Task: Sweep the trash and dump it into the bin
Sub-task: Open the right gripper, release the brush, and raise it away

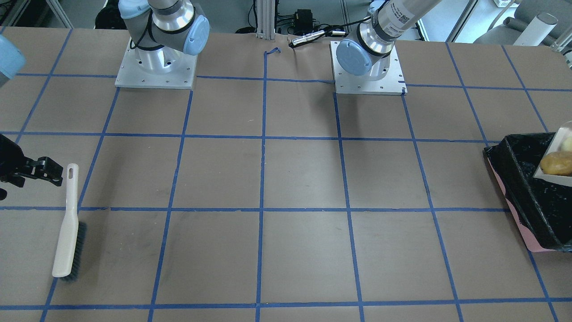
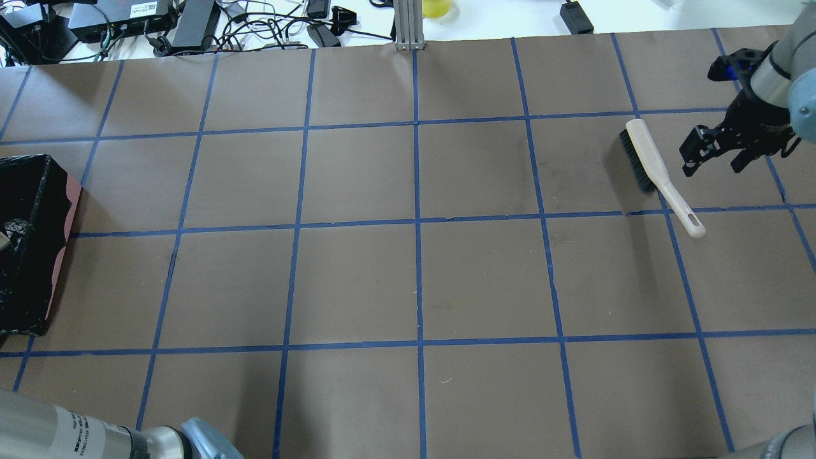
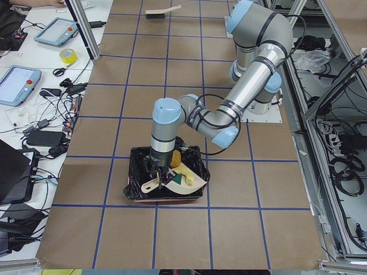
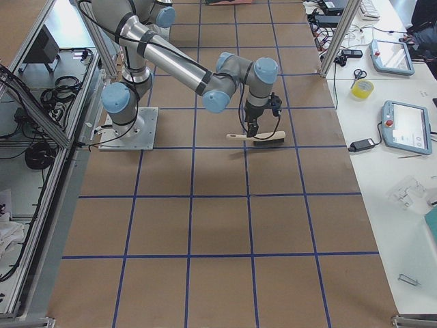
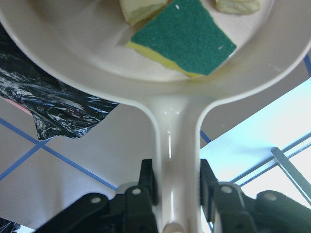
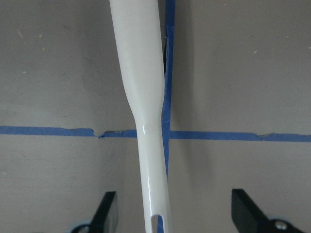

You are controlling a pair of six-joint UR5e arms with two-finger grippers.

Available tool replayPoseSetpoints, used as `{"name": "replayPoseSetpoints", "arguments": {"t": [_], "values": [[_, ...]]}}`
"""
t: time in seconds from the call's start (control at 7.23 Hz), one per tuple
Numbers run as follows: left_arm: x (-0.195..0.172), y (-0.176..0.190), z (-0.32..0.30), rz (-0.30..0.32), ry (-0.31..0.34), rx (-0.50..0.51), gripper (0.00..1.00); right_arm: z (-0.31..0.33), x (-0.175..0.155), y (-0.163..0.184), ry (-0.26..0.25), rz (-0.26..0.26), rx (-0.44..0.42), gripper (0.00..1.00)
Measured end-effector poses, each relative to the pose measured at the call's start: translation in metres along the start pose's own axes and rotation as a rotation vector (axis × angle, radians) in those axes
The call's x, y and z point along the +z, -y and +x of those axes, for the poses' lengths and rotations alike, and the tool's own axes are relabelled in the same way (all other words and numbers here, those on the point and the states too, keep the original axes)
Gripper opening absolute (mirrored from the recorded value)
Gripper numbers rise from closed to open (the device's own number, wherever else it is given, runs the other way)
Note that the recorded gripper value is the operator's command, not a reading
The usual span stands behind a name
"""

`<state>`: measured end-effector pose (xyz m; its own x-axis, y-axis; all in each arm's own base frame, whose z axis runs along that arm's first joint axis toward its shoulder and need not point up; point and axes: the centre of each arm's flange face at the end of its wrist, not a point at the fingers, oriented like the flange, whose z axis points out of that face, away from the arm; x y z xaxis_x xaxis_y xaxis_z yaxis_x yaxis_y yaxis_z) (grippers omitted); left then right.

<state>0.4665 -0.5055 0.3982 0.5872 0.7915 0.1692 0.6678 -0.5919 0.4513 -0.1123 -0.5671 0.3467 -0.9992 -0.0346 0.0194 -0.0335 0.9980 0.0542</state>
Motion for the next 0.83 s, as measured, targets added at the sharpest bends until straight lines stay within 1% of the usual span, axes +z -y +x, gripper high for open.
{"name": "replayPoseSetpoints", "arguments": {"t": [0.14,0.28,0.42,0.55,0.69,0.83], "values": [[-0.003,0.009,0.000,-0.045,-0.002,0.013,0.00,-0.003,-0.043,-0.005,-0.004,0.020,0.027,1.00],[-0.005,0.017,-0.001,-0.075,-0.005,0.022,0.00,-0.012,-0.081,-0.011,-0.005,0.031,0.063,1.00],[-0.008,0.022,0.000,-0.087,-0.008,0.025,0.00,-0.032,-0.103,-0.015,-0.007,0.033,0.082,1.00],[-0.010,0.026,0.000,-0.091,-0.009,0.027,0.00,-0.064,-0.114,-0.015,-0.010,0.032,0.103,1.00],[-0.013,0.027,-0.001,-0.096,-0.009,0.029,0.00,-0.107,-0.122,-0.017,-0.012,0.041,0.126,1.00],[-0.018,0.025,-0.003,-0.110,-0.009,0.033,0.00,-0.146,-0.132,-0.022,-0.011,0.062,0.125,1.00]]}}
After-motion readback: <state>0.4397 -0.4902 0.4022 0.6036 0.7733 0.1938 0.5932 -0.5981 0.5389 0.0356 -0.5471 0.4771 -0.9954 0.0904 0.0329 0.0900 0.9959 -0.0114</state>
